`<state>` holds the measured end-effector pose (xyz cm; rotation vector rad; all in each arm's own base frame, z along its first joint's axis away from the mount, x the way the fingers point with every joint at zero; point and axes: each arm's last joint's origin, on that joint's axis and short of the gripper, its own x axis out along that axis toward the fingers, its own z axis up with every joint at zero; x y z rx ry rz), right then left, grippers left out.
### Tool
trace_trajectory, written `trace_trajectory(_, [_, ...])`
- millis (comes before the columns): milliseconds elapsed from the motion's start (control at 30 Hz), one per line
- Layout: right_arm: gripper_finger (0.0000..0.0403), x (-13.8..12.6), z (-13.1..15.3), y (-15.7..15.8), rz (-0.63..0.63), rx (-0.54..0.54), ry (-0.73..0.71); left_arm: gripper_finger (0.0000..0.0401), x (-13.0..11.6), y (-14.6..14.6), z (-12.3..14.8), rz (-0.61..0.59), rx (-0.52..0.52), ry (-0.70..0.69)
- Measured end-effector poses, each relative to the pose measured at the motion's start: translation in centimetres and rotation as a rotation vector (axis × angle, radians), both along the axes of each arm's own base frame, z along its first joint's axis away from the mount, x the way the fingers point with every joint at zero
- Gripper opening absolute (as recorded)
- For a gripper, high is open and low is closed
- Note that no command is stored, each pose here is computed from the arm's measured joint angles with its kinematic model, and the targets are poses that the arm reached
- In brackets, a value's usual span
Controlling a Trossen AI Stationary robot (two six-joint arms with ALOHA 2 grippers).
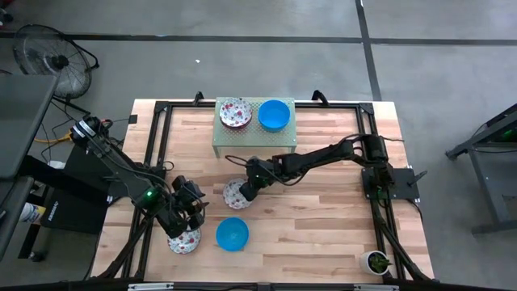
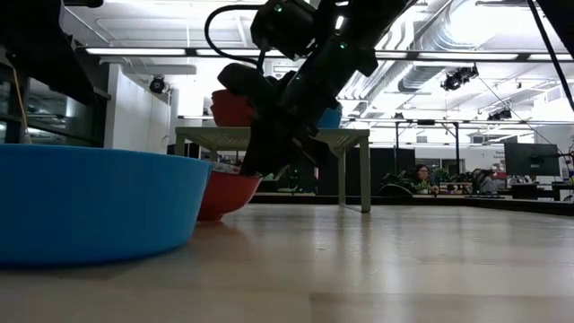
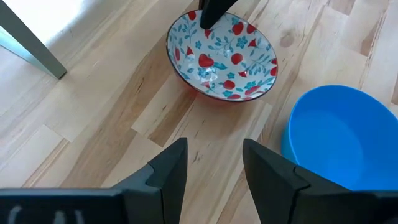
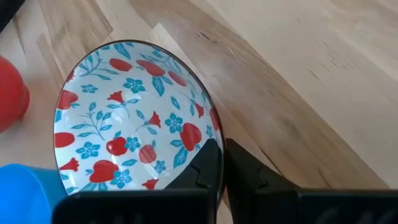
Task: Pick & Place Mini bowls
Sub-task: Stack the white and red bowl on top of the stacked white and red bowls on the shelf
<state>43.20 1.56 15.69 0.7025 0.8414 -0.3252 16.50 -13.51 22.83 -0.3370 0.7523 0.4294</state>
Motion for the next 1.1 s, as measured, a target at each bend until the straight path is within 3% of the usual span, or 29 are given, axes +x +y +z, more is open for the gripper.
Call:
trace_trajectory(300, [0.0002,-0.3,0.5,0.1,0.041,0.001,0.004,0.0152,0.0,0.0,0.0,0.000,-0.002,-0.002])
trace_trajectory(633, [0.0001,-1.6,3.4,-0.2,0.065,-0.026,0.013,0.0152,-0.3,0.4,0.7,-0.001,0.014,-0.044])
trace_trajectory(900, [0.0000,-3.5,7.5,-0.1,0.098,0.006,-0.029,0.0152,-0.8,1.0,1.6,0.008,0.048,-0.093])
trace_trajectory(1100, [0.0000,-4.6,13.5,-1.7,0.118,-0.041,-0.086,0.0152,-1.1,1.5,2.2,0.024,0.087,-0.138])
